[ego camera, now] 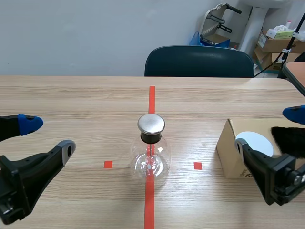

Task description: Do the electroscope experiment

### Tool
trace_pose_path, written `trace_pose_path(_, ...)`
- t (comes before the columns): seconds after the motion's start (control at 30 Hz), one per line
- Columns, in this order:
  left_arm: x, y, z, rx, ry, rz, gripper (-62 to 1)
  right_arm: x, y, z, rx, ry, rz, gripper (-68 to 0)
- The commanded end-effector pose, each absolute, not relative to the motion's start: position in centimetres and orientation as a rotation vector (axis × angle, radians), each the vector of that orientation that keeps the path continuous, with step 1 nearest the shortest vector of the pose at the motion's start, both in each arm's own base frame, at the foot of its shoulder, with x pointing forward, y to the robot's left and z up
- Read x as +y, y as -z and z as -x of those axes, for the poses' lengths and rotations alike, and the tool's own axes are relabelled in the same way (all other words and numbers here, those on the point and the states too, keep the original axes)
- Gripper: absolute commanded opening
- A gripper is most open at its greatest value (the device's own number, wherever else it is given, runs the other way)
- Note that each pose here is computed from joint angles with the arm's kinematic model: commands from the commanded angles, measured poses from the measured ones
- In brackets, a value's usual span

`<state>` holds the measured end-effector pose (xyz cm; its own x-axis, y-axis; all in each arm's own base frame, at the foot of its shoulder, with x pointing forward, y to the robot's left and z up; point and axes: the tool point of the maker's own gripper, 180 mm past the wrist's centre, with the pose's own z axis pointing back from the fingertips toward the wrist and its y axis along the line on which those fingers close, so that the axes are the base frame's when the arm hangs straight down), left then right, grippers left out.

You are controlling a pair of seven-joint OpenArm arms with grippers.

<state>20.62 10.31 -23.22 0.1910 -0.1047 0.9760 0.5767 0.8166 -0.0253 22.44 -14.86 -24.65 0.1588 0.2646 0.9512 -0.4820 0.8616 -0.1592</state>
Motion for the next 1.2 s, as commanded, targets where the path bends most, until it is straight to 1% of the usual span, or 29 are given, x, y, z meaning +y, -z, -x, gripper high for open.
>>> trace_pose_path(0.0, 10.4, 22.9, -20.8, -1.315, 0.48, 0.429, -11.8, -14.9, 23.8, -22.9, -1.327, -0.553, -0.189, 0.4)
trace_pose_path(0.47, 10.4, 22.9, -20.8, -1.315, 0.48, 0.429, -11.8, -14.8, 24.0, -22.9, -1.322, -0.572, -0.186, 0.4)
trace_pose_path(0.53, 10.4, 22.9, -20.8, -1.315, 0.48, 0.429, -11.8, -14.6, 24.2, -22.7, -1.313, -0.601, -0.179, 0.4)
trace_pose_path(0.7, 10.4, 22.9, -20.8, -1.314, 0.485, 0.43, -11.8, -12.3, 25.1, -20.4, -1.262, -0.859, -0.164, 0.4)
trace_pose_path(0.87, 10.4, 23.0, -20.7, -1.304, 0.496, 0.427, -11.8, -11.0, 27.3, -16.1, -1.174, -1.213, -0.043, 0.4)
trace_pose_path(1.0, 9.9, 23.3, -20.4, -1.279, 0.558, 0.445, -11.8, -11.6, 29.2, -13.1, -1.123, -1.493, 0.167, 0.4)
trace_pose_path(1.07, 9.3, 23.3, -20.1, -1.266, 0.599, 0.466, -11.8, -12.2, 29.4, -12.6, -1.146, -1.585, 0.304, 0.4)
trace_pose_path(1.17, 8.3, 23.5, -19.6, -1.24, 0.669, 0.503, -11.8, -13.1, 29.6, -12.7, -1.198, -1.667, 0.488, 0.4)
